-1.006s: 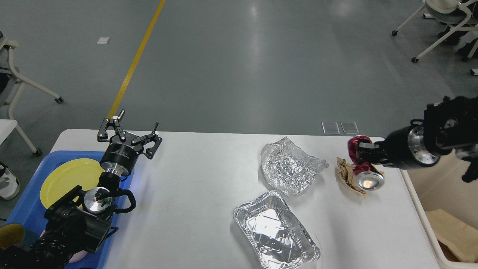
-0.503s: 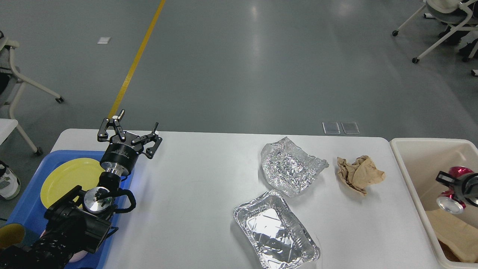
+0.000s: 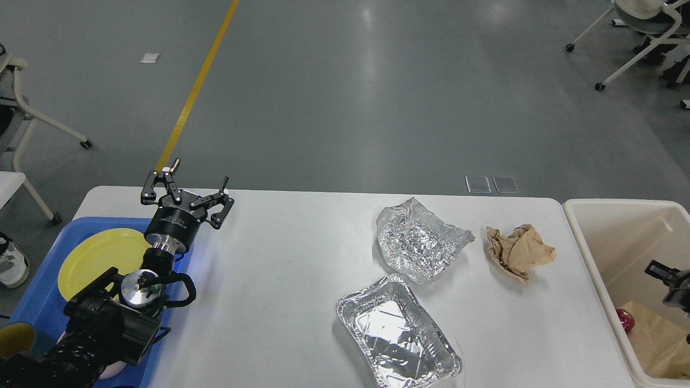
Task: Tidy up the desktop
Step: 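Move the right gripper to the crumpled brown paper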
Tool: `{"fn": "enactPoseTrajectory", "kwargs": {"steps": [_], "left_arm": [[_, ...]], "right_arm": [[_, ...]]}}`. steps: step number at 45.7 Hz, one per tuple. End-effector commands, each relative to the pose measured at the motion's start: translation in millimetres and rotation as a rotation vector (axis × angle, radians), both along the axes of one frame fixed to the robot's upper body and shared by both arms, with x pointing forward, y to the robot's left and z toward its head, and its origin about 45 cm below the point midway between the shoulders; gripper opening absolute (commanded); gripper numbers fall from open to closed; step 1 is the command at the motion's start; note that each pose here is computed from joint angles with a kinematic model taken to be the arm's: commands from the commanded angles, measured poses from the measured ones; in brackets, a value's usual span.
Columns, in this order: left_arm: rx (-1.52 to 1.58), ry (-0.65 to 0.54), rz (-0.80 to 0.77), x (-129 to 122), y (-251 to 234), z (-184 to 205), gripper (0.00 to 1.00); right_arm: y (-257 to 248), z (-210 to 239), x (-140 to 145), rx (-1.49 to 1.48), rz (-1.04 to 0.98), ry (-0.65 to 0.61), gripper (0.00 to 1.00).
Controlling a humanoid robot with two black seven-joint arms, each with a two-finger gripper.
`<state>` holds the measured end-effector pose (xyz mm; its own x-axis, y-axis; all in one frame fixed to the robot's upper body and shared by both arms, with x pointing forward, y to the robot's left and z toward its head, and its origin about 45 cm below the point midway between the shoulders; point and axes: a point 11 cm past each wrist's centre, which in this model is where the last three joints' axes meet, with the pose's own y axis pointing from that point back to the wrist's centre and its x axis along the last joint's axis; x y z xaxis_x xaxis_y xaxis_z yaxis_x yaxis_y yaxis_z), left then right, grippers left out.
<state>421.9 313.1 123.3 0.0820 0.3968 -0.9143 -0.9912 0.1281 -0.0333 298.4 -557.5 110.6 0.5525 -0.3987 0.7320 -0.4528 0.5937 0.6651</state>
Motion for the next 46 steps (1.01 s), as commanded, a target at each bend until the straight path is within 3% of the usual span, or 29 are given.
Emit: {"fn": "enactPoseTrajectory", "kwargs": {"steps": [1,10,16,21,27,33,46], "left_arm": [[0.000,0.000,0.000,0.0,0.0,-0.1,1.00],[0.000,-0.001,0.000,0.0,0.0,0.1,1.00],[0.000,0.000,0.000,0.0,0.0,-0.1,1.00],[0.000,-0.001,0.000,0.0,0.0,0.1,1.00],[0.000,0.000,0.000,0.0,0.0,-0.1,1.00],[-0.001,-0.002,-0.001,0.1,-0.4,0.4,1.00],[-0.001,-0.002,-0.001,0.1,-0.4,0.4,1.00]], "right_arm": [[22.3,20.9,37.7,0.038,0.024,-0.084,1.00],[98.0,72.4,88.8,0.182,0.125,-0.141,1.00],[183.8,105.4,95.2,0.342,0.296,-0.116,1.00],[253.1,116.6,71.8,0.449,0.489,-0.005,1.00],[309.2,110.6,18.6,0.563,0.714,0.175,1.00],[312.1,88.8,13.7,0.561,0.719,0.203,1.00],[255.9,47.9,70.3,0.479,0.491,0.008,1.00]]}}
